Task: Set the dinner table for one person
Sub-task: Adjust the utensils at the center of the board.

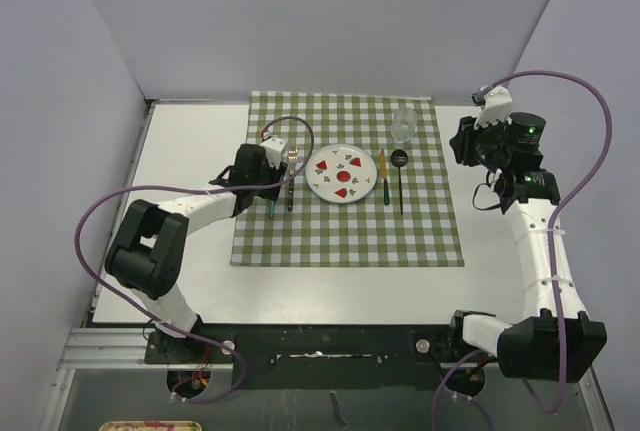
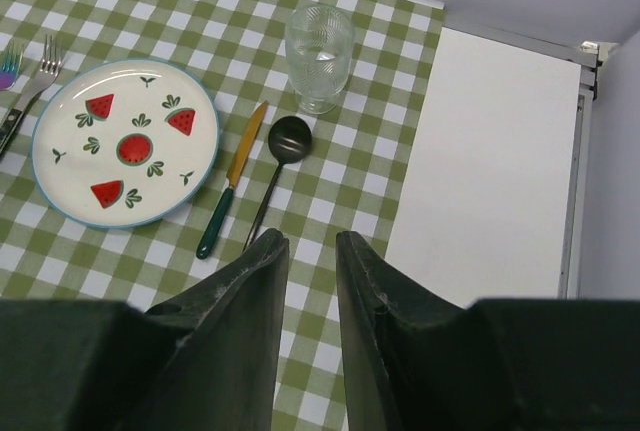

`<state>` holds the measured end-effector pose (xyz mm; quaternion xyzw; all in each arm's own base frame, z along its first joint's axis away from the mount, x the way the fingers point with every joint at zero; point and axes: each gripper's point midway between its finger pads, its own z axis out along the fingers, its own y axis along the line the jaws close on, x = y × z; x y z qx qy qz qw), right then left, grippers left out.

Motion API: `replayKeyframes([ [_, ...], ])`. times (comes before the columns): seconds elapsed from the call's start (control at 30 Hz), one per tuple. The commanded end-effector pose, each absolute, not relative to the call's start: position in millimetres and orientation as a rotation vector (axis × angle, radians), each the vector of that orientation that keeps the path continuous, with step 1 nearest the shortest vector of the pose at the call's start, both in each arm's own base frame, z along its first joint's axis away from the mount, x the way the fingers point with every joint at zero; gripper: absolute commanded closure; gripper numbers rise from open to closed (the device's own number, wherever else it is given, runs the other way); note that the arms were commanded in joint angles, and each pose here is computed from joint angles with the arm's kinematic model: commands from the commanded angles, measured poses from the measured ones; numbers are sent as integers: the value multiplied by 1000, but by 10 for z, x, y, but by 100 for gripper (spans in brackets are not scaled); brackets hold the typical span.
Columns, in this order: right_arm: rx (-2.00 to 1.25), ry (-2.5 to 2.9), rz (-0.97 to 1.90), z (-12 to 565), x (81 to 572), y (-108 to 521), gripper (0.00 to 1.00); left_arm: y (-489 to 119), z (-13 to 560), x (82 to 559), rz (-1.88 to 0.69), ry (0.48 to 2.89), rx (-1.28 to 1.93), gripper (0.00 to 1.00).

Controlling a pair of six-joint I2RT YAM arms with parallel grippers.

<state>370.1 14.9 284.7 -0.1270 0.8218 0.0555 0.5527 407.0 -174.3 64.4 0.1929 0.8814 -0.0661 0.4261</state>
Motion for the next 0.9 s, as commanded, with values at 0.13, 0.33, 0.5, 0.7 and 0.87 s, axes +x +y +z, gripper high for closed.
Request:
replayKeyframes([
  [0.13,-269,1898,194,2968,3708,174,73,-1905,888,4370,-178,2134,413,56],
  [0.33,-253,1910,188,2936,3700,120,73,-1965,781,4399,-190,2146,417,58],
  [0.5,-250,1916,189,2925,3714,103,73,-1946,740,4430,-172,2158,408,59],
  [0.7,-241,1922,213,2910,3738,103,73,-1964,676,4460,-176,2167,403,59],
  [0.87,-230,1930,221,2883,3737,82,74,-1972,587,4460,-181,2183,401,59],
])
